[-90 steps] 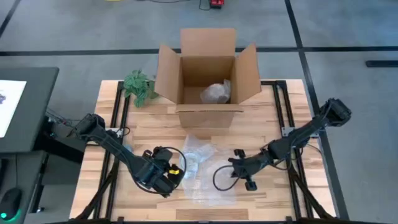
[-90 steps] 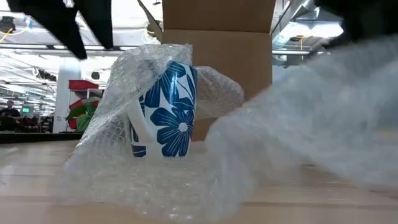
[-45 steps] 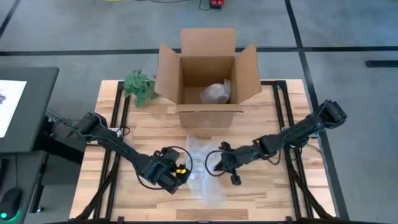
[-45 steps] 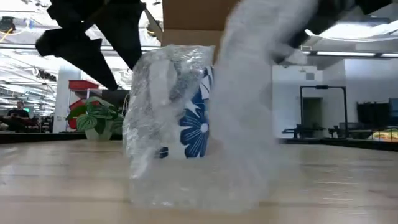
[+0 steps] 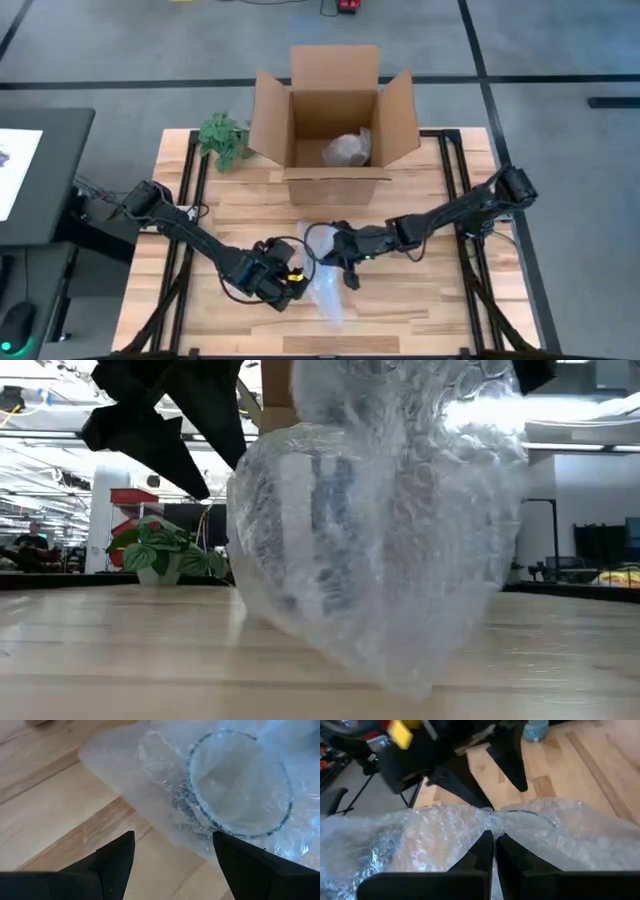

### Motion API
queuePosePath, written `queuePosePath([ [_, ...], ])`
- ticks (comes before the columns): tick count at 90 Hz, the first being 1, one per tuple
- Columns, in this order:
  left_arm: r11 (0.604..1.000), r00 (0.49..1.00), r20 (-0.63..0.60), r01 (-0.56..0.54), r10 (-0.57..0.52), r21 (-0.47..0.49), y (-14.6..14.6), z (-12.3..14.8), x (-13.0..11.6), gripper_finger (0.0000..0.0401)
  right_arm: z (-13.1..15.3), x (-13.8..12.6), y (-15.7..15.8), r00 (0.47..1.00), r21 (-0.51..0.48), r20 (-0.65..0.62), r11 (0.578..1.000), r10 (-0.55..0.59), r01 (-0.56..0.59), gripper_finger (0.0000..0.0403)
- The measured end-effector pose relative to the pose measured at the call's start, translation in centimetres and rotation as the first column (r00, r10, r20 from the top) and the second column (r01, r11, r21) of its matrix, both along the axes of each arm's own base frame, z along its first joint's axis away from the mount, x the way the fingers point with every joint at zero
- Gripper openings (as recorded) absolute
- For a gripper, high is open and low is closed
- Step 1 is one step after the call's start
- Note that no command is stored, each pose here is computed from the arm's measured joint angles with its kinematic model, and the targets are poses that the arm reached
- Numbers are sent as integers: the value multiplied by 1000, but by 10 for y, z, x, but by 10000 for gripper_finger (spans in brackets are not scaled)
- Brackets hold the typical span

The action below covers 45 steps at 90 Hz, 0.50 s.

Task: Wrap mug
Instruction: Wrap the blue mug with bubble wrap

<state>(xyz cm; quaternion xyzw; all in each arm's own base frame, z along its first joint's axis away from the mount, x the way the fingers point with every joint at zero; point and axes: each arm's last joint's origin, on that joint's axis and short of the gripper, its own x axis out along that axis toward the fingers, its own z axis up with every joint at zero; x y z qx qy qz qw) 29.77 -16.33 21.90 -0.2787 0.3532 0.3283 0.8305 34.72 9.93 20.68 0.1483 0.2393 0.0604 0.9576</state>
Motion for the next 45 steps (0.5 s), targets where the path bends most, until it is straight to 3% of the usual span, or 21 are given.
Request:
queuePosePath([
  [20, 1000, 998, 63, 22, -21, -11, -2, 5, 4, 251, -17, 11, 3, 984, -48, -176, 999, -6, -3, 3],
  [45, 990, 980, 142, 138, -137, 7, -5, 50, 5, 251, -19, 21, 4, 966, -78, -259, 997, -13, -7, 31],
])
